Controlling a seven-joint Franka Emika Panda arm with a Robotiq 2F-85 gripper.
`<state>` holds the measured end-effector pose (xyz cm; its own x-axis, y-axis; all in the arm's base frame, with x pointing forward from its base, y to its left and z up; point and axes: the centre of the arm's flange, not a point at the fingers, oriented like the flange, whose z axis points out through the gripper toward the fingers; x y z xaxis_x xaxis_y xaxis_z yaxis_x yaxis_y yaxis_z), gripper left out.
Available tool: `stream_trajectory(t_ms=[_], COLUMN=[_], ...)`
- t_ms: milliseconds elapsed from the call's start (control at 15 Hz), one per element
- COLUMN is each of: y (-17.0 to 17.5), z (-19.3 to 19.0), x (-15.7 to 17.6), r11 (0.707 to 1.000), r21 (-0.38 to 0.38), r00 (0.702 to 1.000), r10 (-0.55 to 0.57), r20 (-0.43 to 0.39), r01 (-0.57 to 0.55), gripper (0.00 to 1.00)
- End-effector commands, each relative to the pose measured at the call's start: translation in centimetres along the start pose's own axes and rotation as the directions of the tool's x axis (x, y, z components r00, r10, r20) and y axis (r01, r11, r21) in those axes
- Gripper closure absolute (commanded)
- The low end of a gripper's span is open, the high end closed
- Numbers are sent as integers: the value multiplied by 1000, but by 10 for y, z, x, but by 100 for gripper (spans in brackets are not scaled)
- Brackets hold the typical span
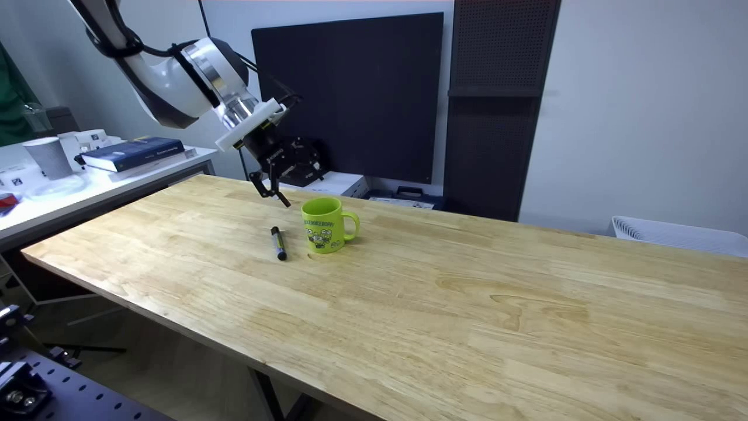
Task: Pick up the black marker and put it inside the yellow mug
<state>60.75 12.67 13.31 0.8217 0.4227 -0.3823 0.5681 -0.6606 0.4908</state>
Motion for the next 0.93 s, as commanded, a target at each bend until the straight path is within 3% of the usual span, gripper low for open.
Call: stream_trajectory(t_ms=[0,133,267,533,667,867], y=[0,-3,-10,-32,-44,-62], z=[0,-2,-9,-17,-17,-19], x=[0,1,6,16,17,7], r11=[1000,1000,991,957,949,957], r21=[0,0,15,168,255,287], r00=[1000,1000,985,934,908,847], r10=[0,23,135,270,264,181], r20=[0,-21,-108,-232,-325,-499], r01=[0,-23,-134,-235,-184,-36], gripper=[0,0,0,0,0,0])
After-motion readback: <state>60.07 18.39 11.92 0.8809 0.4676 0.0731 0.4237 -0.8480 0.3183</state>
